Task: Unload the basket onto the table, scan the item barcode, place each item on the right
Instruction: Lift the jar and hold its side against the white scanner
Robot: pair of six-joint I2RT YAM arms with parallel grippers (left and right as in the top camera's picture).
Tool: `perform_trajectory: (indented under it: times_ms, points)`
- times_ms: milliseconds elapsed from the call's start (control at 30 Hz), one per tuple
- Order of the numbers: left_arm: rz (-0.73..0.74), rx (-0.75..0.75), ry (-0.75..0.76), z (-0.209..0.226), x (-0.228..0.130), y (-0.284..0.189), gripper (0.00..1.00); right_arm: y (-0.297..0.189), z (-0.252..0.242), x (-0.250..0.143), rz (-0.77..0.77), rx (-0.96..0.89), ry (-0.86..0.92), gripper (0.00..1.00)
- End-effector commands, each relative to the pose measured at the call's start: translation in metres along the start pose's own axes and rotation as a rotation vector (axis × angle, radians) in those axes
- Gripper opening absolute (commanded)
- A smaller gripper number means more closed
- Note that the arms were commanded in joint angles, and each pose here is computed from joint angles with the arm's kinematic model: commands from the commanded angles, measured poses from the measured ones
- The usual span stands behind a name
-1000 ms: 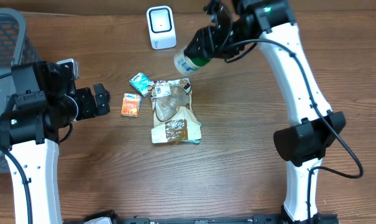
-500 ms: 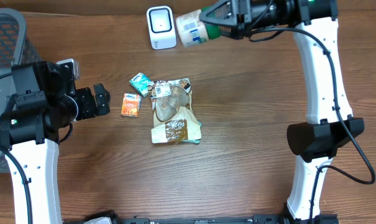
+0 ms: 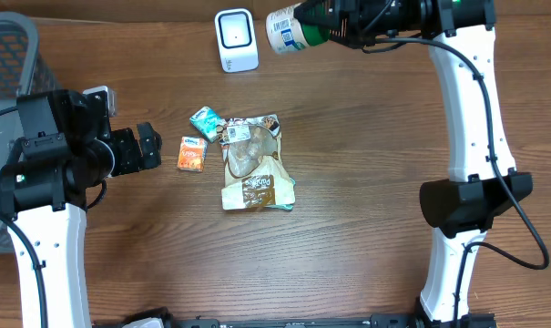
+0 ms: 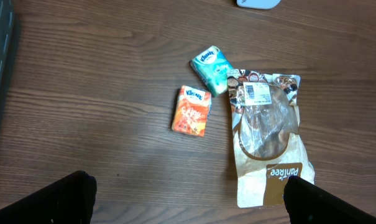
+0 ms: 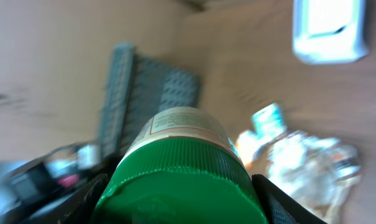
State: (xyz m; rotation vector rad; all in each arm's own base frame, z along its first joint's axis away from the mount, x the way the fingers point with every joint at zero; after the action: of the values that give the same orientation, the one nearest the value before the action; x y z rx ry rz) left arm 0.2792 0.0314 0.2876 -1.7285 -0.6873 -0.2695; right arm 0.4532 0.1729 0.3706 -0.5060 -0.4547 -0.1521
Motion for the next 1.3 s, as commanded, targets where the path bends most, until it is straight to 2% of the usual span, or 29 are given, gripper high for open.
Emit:
perform_trajectory:
  times_ms: [0,167,300,467,767,1067,1267]
  points:
    - [-0.014,0.006,0.008,0.001,0.004,-0.003,1.0,0.01,0.004,0.009,-0.107,-0.268,-0.175,0.36]
    - [-0.015,0.006,0.008,0.001,0.004,-0.003,1.0,0.048,-0.002,0.021,-0.221,-0.666,-0.405,0.35]
    - [-0.014,0.006,0.008,0.001,0.004,-0.003,1.0,0.09,-0.003,0.032,-0.265,-0.828,-0.638,0.33]
    - [-0.014,0.007,0.008,0.001,0.004,-0.003,1.0,0.141,-0.015,0.048,-0.289,-0.86,-0.924,0.3]
    - [-0.014,0.006,0.008,0.001,0.004,-0.003,1.0,0.19,-0.049,0.065,-0.334,-0.903,-1.206,0.3]
    - [-0.014,0.007,0.008,0.001,0.004,-0.003,0.99,0.219,-0.077,0.057,-0.24,-0.881,-1.382,0.32]
    - [-0.014,0.006,0.008,0.001,0.004,-0.003,1.0,0.221,-0.079,0.057,-0.151,-0.929,-1.583,0.36]
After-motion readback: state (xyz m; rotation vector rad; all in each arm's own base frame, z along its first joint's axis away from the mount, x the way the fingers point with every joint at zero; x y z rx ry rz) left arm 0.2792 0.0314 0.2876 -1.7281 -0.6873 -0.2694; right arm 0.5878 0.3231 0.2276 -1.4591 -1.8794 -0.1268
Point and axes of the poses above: each gripper's point midway between its finger pads, its own y axis out along the fingers, its own z axis along the line the jaws close on, x = y × z, the point moved 6 cm from there along -y, back along the fingers, and after that the axes turned 5 degrees about -y, right-handed, at the moved point
